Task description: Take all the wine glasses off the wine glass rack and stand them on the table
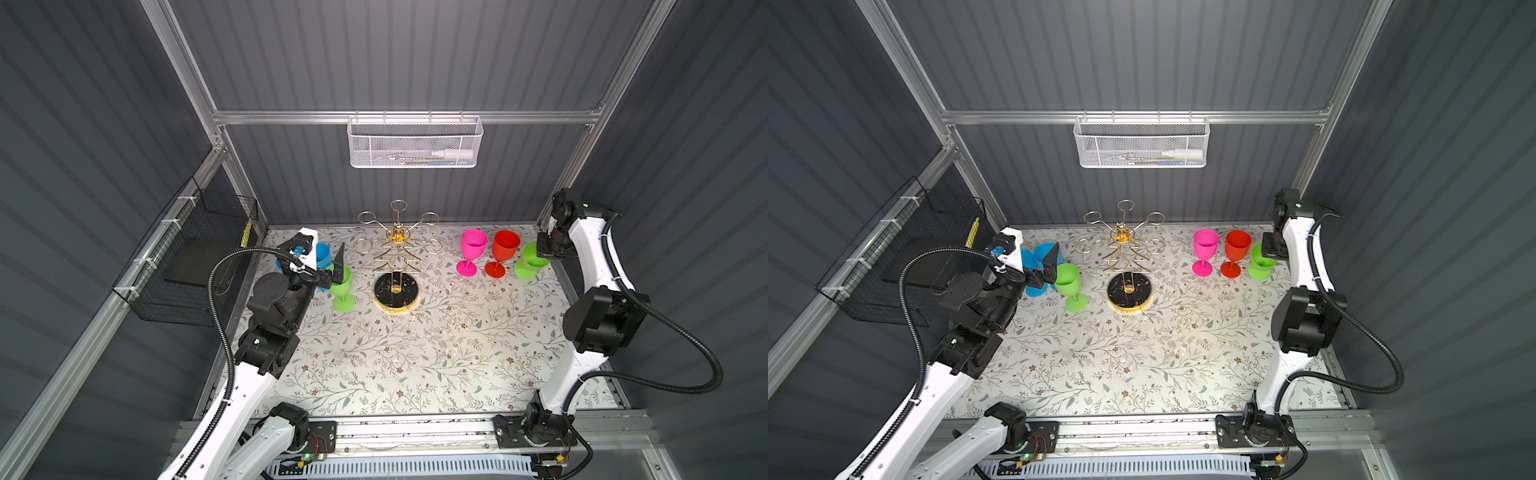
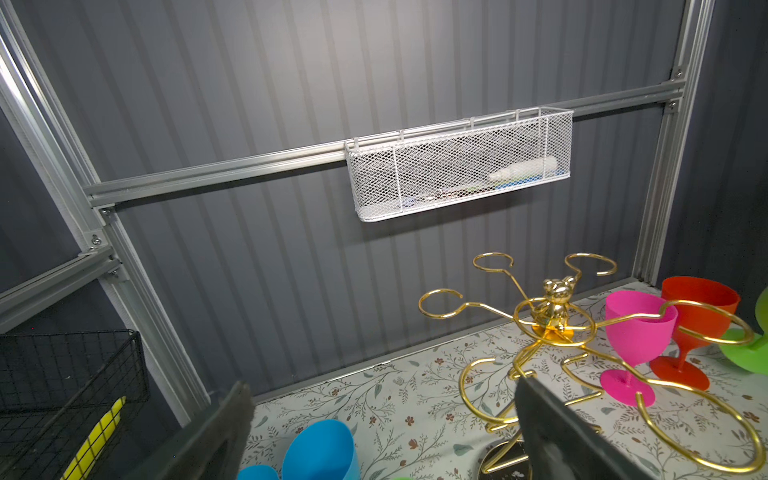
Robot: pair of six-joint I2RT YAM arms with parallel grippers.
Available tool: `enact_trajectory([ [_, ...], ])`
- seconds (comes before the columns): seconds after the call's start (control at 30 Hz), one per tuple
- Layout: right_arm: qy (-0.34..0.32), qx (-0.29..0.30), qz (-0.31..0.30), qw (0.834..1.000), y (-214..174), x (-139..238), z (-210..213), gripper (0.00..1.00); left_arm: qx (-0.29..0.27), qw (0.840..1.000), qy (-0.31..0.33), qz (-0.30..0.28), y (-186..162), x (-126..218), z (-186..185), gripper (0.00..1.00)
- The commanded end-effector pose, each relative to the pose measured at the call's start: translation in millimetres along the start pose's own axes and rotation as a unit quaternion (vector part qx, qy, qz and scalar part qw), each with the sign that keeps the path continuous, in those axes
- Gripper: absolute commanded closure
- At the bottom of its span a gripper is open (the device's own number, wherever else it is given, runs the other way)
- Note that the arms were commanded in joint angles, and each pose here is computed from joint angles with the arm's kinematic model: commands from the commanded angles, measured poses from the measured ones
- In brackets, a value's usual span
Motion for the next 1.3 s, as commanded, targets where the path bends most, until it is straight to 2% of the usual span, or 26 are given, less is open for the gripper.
enact_trajectory([
  [0.0, 0.012, 0.000, 0.013, 1.000, 4, -4, -1, 1.00, -0.010, 1.000, 0.018, -0.006, 1, 4, 6, 0.00],
  [0.3, 0.027, -0.002, 0.046, 0.999, 8, -36, 4, 1.00, -0.009, 1.000, 0.018, 0.003, -1, -4, 5, 0.00],
  [0.43, 0.032, -0.006, 0.048, 0.998, 9, -41, 6, 0.89, -0.008, 1.000, 0.018, 0.002, 1, -4, 6, 0.00],
  [0.53, 0.045, -0.014, 0.037, 0.998, 14, -34, 7, 0.87, -0.011, 1.000, 0.023, 0.005, -1, -4, 7, 0.00],
  [0.63, 0.062, -0.026, 0.010, 0.998, 22, -20, 5, 0.80, -0.010, 1.000, 0.028, 0.006, -4, -5, 8, 0.00],
  [0.77, 0.074, -0.046, -0.043, 0.995, 34, 7, -6, 0.62, -0.007, 0.999, 0.040, 0.004, -6, -5, 11, 0.00],
  [0.9, 0.088, -0.073, -0.098, 0.989, 43, 38, -19, 0.53, 0.001, 0.999, 0.043, 0.001, -10, -7, 12, 0.00],
  [1.0, 0.113, -0.080, -0.141, 0.980, 41, 63, -18, 0.50, 0.011, 0.999, 0.049, 0.003, -17, -8, 13, 0.00],
  [1.1, 0.161, -0.081, -0.189, 0.965, 27, 87, -5, 0.47, 0.022, 0.998, 0.063, 0.009, -30, -7, 16, 0.00],
  [1.13, 0.177, -0.077, -0.231, 0.954, 19, 109, -3, 0.46, 0.027, 0.997, 0.071, 0.011, -35, -5, 19, 0.00],
  [1.17, 0.190, -0.075, -0.245, 0.948, 9, 114, 1, 0.46, 0.035, 0.996, 0.082, 0.011, -39, -2, 22, 0.00],
  [1.27, 0.233, -0.074, -0.320, 0.915, -23, 139, 11, 0.40, 0.064, 0.993, 0.098, 0.000, -53, 9, 27, 0.00],
])
Point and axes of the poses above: each gripper's point midway between its finger pads, its own x axis back along the fingers, its own z axis along the line the jaws close on, y = z × x, the point moved 2 cm from there along x, back along the fingers, and after that the axes turned 1 degree about -x, right-handed, at the moved point
